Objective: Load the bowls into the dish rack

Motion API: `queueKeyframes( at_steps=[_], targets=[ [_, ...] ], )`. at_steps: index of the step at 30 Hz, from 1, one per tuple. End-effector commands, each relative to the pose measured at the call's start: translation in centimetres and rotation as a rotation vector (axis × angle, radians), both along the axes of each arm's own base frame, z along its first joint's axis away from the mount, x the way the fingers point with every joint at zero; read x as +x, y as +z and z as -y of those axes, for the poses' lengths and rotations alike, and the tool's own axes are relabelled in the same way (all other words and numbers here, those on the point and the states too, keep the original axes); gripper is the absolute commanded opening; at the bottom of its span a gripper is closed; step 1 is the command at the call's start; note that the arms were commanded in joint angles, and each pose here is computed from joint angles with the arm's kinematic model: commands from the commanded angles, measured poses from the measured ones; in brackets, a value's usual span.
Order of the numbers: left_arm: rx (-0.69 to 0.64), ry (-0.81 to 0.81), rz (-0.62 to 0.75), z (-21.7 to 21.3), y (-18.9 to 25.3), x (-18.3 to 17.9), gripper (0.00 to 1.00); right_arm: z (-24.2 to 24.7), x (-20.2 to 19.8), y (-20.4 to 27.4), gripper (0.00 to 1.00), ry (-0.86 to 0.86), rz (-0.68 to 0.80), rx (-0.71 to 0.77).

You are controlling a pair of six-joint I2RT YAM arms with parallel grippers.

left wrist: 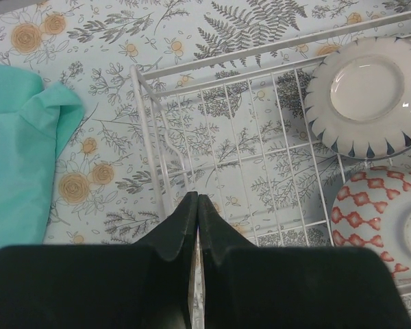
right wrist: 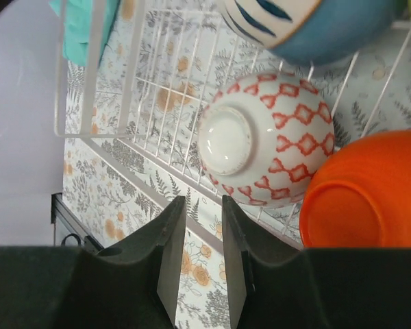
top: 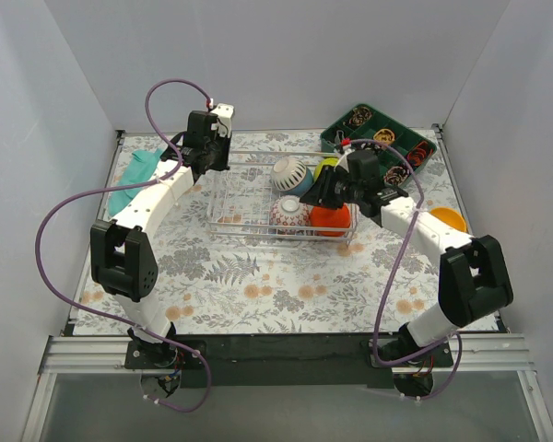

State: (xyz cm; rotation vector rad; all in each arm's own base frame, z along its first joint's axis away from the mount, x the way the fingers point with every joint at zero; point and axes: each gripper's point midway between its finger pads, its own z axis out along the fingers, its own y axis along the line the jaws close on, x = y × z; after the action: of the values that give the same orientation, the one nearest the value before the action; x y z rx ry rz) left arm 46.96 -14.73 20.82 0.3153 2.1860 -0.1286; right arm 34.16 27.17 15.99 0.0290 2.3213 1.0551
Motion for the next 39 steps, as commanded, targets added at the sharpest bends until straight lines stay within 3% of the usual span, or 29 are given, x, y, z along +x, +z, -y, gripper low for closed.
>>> queueKeyframes(
  at_steps=[1, 2, 5, 6, 9, 13, 18, 21, 39],
  targets=[
    [-0.047, -0.03, 0.065, 0.8, 3.5, -0.3, 0.02, 2.9, 1.5, 7.6, 0.36, 0.055, 0.244, -0.044],
    [-0.05, -0.034, 0.069, 0.9, 3.7, -0.3, 0.07, 5.0, 2.8, 8.8, 0.36, 0.057, 0.334, -0.121],
    [-0.039, -0.051, 0.096, 0.9, 4.7, 0.0, 0.19, 11.6, 3.3, 8.1, 0.36, -0.004, 0.345, -0.356],
    [-0.036, -0.054, 0.102, 0.9, 5.0, 0.0, 0.25, 14.5, 3.7, 8.1, 0.36, -0.003, 0.404, -0.51],
    [-0.03, -0.065, 0.115, 1.0, 5.3, 0.2, 0.35, 22.4, 2.7, 5.6, 0.37, -0.019, 0.361, -0.819],
    [-0.033, -0.068, 0.128, 1.1, 5.9, 0.6, 0.45, 30.7, 0.1, 2.2, 0.38, -0.045, 0.237, -0.999],
    [-0.054, -0.103, 0.124, 2.0, 6.0, 1.0, 0.5, 35.9, -2.1, -1.9, 0.37, -0.028, 0.02, -1.057],
    [-0.065, -0.123, 0.119, 2.6, 6.2, 1.3, 0.51, 36.7, -2.1, -2.6, 0.37, -0.023, -0.033, -1.072],
    [0.085, -0.149, 0.118, 2.3, 6.1, 0.7, 0.55, 35.6, -1.3, -6.7, 0.39, 0.031, -0.114, -0.984]
  ],
)
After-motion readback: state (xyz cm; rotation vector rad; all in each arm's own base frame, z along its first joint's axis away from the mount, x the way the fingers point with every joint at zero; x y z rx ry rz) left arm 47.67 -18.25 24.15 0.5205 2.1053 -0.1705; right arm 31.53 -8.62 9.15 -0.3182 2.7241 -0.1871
